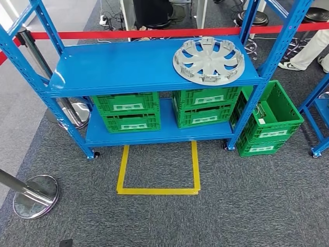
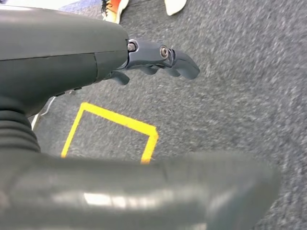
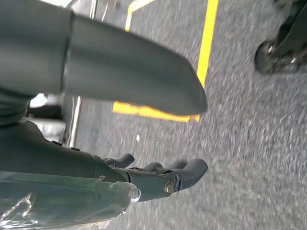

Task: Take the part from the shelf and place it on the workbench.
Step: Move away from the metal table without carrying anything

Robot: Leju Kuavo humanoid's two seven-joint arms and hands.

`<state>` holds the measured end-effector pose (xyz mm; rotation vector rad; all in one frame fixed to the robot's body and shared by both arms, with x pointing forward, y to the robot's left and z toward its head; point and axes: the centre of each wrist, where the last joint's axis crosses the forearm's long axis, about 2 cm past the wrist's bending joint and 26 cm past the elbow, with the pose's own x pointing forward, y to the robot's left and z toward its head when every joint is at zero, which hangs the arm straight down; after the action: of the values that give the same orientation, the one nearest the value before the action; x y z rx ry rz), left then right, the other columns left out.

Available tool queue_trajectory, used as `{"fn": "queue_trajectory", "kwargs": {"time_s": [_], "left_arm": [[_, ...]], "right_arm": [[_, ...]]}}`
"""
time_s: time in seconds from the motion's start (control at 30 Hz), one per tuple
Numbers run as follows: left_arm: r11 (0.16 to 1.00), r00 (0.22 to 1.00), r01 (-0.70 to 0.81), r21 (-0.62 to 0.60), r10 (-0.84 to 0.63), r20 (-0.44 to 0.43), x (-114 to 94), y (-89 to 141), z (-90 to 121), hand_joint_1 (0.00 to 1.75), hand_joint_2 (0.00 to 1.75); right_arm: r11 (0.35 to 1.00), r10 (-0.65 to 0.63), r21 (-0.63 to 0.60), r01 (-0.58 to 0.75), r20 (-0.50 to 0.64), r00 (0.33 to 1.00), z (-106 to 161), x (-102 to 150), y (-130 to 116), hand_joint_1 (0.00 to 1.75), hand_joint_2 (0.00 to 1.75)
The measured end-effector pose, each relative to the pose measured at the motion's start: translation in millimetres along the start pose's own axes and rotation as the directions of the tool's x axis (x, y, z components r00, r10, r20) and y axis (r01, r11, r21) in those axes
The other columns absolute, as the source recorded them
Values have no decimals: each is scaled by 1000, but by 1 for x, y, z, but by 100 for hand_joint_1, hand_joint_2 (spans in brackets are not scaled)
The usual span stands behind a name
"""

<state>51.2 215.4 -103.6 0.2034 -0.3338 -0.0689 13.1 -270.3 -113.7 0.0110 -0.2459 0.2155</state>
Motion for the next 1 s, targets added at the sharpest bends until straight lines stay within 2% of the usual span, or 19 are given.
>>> {"fn": "queue_trajectory", "kwargs": {"time_s": [0.07, 0.27, 1.0], "left_arm": [[1000, 1000, -19, -18, 19, -10, 0, 0, 0, 0, 0], [997, 998, -52, -60, 50, -24, -2, -1, 0, 0, 0], [996, 998, -60, -63, 58, -28, -2, 0, 0, 0, 0]], "right_arm": [[1000, -1, -23, 1, 3, 1000, 0, 1, 0, 0, 0], [999, -29, -37, 29, -1, 1000, -1, 3, -1, 0, 0], [999, -44, -26, 45, 11, 999, -1, 5, 0, 0, 0]]}}
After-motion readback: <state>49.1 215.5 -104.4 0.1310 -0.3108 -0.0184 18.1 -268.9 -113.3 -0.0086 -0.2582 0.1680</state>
